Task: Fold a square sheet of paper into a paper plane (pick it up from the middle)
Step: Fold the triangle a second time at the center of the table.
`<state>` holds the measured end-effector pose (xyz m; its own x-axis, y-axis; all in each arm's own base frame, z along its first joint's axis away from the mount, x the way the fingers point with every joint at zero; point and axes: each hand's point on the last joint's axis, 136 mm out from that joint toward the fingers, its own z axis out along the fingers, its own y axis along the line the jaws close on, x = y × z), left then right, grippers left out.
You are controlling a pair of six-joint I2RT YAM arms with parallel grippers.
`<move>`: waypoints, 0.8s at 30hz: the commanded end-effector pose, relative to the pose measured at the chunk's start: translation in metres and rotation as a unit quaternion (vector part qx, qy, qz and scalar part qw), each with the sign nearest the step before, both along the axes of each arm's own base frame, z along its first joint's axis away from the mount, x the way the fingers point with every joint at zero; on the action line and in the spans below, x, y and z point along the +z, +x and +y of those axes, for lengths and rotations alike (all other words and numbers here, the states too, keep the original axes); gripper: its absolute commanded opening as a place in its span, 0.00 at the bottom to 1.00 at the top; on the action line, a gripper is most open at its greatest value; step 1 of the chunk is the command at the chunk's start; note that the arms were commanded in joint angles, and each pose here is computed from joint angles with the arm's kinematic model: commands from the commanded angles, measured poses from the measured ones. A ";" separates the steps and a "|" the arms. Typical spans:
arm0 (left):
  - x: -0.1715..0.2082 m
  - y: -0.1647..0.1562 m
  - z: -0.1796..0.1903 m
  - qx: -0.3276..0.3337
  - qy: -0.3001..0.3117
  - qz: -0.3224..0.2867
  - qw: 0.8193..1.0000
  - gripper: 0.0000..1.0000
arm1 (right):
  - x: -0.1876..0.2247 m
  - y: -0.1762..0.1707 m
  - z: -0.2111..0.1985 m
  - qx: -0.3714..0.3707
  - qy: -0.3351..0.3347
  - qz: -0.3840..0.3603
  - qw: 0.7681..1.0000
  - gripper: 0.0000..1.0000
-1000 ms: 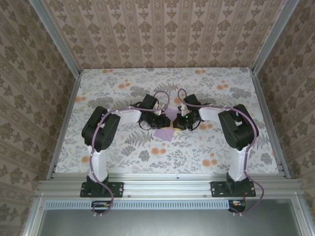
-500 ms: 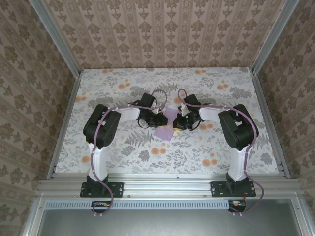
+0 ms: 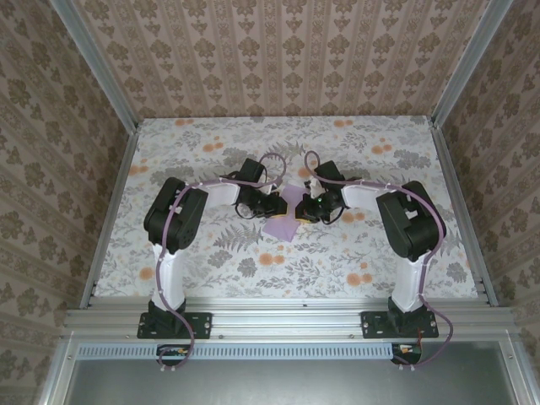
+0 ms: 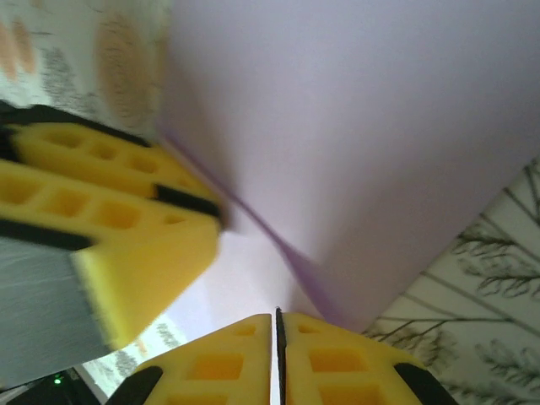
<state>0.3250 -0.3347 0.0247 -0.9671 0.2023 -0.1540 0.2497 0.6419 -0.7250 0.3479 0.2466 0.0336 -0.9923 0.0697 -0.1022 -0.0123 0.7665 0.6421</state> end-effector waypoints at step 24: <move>-0.046 -0.002 0.028 0.010 0.056 0.023 0.998 0.17 | -0.035 -0.056 0.040 0.045 -0.019 0.034 0.998 0.06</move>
<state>0.3252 -0.3336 0.0251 -0.9671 0.2069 -0.1480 0.2472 0.6257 -0.7399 0.3005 0.2960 0.0176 -0.9980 -0.0159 -0.0617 -0.0523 0.7572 0.6511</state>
